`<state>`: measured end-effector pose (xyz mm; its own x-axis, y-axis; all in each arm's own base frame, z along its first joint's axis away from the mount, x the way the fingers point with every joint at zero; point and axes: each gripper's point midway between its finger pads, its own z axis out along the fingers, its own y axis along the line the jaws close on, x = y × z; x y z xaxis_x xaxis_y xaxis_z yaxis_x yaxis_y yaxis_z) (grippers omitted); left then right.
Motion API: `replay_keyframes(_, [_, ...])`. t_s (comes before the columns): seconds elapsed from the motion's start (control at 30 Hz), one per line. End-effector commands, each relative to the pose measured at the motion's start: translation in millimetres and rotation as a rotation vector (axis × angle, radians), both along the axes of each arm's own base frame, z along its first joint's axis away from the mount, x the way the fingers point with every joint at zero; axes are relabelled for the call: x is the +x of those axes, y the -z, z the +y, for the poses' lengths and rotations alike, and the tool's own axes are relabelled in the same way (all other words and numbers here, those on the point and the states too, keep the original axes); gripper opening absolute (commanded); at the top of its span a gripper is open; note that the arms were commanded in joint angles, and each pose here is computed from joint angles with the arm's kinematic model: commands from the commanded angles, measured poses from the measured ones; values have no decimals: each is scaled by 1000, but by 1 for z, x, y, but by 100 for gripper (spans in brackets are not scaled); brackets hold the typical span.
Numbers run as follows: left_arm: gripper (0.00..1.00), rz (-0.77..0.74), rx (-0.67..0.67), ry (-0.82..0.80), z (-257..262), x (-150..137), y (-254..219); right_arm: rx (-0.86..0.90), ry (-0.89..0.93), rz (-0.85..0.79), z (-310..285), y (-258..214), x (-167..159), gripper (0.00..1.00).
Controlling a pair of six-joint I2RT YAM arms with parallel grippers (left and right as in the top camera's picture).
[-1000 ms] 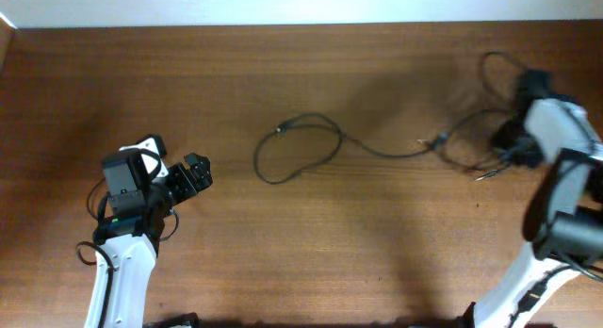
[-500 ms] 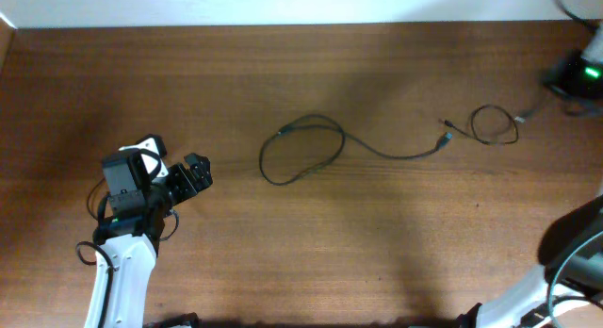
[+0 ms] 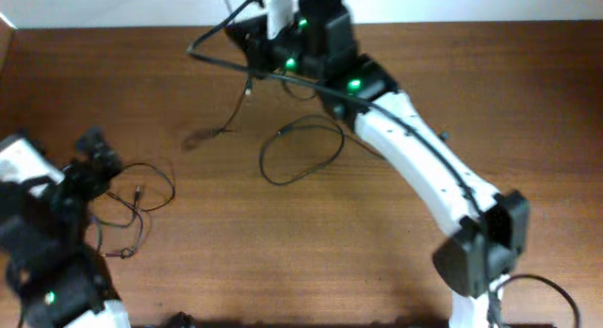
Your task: Untangle cables
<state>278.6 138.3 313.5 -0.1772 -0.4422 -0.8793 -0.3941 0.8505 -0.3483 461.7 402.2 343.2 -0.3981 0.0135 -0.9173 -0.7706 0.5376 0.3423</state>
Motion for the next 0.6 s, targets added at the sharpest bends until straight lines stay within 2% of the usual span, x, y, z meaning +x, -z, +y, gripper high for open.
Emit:
replay_keyframes(0.0, [99, 15, -74, -119, 19, -26, 6, -83, 19, 181, 22, 104, 21, 4])
replay_keyframes(0.1, [99, 47, -115, -87, 12, -24, 16, -171, 30, 338, 23, 179, 22, 4])
replay_keyframes(0.13, [99, 42, -145, -23, 2, -19, 18, -200, 31, 379, 21, 197, 19, 8])
replay_keyframes(0.17, [99, 35, -170, 34, -7, -14, 18, -210, 26, 389, 20, 201, 17, 19])
replay_keyframes(0.2, [99, 30, -196, 85, -15, -10, 19, -218, 25, 388, 19, 202, 17, 50])
replay_keyframes(0.23, [99, 29, -215, 123, -20, -7, 20, -227, 26, 383, 16, 201, 19, 64])
replay_keyframes(0.27, [99, 29, -245, 180, -29, -2, 22, -246, 44, 388, 6, 198, 25, 83])
replay_keyframes(0.3, [99, 35, -275, 234, -39, 3, 25, -255, 69, 407, -7, 194, 32, 96])
replay_keyframes(0.37, [99, 69, -329, 339, -62, 17, 36, -283, 126, 445, -50, 167, 51, 98])
replay_keyframes(0.47, [99, 123, -411, 445, -99, 33, 48, -377, 198, 454, -126, 122, 62, 98])
replay_keyframes(0.53, [99, 171, -457, 521, -130, 42, 57, -458, 368, 506, -187, 108, 65, 98])
replay_keyframes(0.57, [99, 208, -475, 540, -145, 47, 65, -512, 530, 571, -235, 103, 62, 98])
